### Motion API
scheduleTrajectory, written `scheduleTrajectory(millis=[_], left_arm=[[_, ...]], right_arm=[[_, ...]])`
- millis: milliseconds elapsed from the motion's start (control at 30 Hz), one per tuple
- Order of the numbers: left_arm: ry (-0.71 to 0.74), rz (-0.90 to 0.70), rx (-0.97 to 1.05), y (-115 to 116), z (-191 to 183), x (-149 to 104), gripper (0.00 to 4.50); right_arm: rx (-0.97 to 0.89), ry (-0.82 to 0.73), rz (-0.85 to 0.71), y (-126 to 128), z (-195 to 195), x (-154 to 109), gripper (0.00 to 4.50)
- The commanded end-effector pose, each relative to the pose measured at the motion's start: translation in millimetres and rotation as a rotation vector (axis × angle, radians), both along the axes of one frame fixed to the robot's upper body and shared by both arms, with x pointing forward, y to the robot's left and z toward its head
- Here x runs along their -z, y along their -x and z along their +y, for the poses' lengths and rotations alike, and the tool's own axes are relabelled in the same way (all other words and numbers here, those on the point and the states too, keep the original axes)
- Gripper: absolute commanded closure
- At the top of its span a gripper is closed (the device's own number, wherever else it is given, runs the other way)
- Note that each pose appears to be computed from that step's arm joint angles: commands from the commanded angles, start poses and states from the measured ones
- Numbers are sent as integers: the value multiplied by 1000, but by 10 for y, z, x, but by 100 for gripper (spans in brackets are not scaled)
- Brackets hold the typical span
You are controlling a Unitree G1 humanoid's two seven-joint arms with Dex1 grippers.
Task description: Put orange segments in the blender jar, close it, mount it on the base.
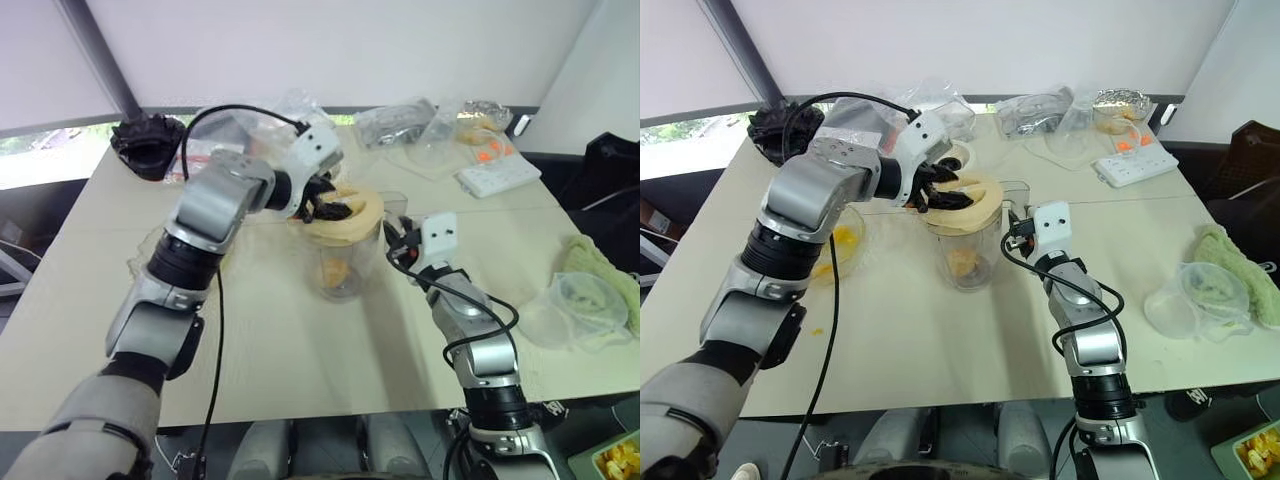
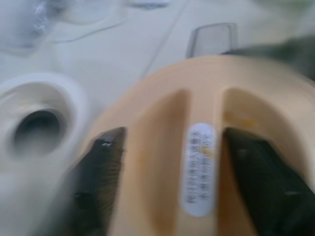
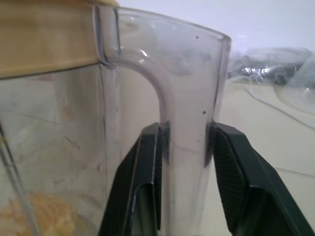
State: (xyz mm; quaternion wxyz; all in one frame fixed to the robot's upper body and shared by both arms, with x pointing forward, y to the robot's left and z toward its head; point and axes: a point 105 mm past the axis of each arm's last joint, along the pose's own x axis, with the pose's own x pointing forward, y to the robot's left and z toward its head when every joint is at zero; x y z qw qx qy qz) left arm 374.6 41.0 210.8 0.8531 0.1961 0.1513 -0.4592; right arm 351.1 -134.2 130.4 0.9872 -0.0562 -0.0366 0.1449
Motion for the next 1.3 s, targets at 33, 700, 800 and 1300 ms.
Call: scheduleTrajectory(millis=[33, 700, 800, 1300], left_arm=[[-34, 68, -111, -76, 159, 303, 5], [568, -67, -214, -148, 226, -593, 5], [562, -176, -249, -184, 370, -678, 5], [452, -330, -373, 9, 938, -384, 5]], right_arm=[[-35, -5, -127, 32, 74, -314, 354], [-28, -24, -91, 48, 51, -191, 354], [-28, -25, -90, 47, 46, -185, 354], [39, -110, -129, 133, -220, -515, 354]])
